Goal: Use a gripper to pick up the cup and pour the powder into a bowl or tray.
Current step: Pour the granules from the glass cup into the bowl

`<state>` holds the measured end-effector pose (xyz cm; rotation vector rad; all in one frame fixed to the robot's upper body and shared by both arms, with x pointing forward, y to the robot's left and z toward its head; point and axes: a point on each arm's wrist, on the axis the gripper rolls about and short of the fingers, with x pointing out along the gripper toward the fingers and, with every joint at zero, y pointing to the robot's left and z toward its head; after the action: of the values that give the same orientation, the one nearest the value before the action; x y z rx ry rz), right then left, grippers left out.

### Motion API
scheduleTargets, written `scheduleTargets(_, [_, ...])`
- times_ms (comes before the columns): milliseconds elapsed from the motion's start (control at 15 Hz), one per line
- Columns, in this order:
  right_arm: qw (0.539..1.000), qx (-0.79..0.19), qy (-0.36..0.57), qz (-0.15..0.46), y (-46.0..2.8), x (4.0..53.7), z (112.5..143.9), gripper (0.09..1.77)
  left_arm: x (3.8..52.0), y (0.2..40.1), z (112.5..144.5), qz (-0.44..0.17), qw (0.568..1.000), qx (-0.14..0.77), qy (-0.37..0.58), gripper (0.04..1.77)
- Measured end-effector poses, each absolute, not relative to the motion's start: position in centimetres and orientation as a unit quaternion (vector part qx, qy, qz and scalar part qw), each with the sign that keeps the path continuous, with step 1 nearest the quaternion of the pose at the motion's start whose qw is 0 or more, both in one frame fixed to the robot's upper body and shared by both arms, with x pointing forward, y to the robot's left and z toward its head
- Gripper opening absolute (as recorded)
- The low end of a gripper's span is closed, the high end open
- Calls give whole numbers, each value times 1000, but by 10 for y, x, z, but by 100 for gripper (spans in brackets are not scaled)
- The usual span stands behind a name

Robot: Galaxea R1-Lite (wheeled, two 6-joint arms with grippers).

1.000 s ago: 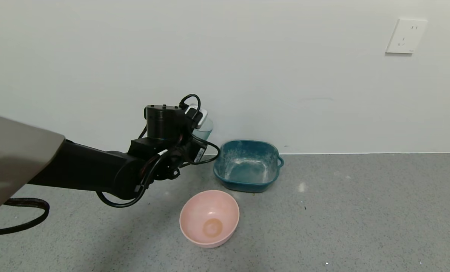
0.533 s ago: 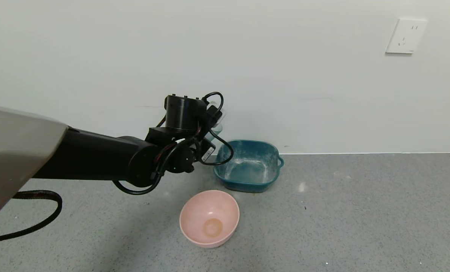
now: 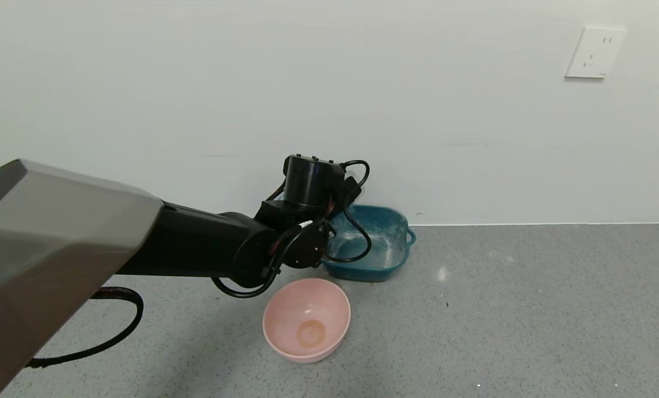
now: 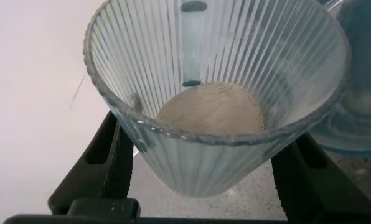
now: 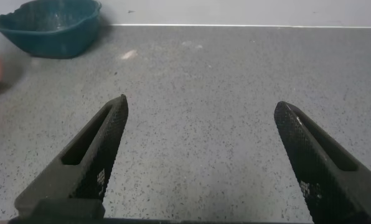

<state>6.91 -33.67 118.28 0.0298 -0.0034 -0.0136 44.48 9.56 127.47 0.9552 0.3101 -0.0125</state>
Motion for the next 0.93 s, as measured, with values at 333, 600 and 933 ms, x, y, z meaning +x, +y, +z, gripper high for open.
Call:
scheduleTargets(333, [1000, 15, -2, -7, -337, 69, 1183, 171, 449, 85, 1263, 4, 849, 504, 158, 128])
scheduleTargets(600, [1000, 15, -2, -7, -337, 69, 1183, 171, 452, 79, 1253, 10, 826, 538, 166, 128])
scheduleTargets(933, [1000, 15, -2, -7, -337, 69, 1183, 171, 458, 74, 1248, 22, 802, 572, 171, 128])
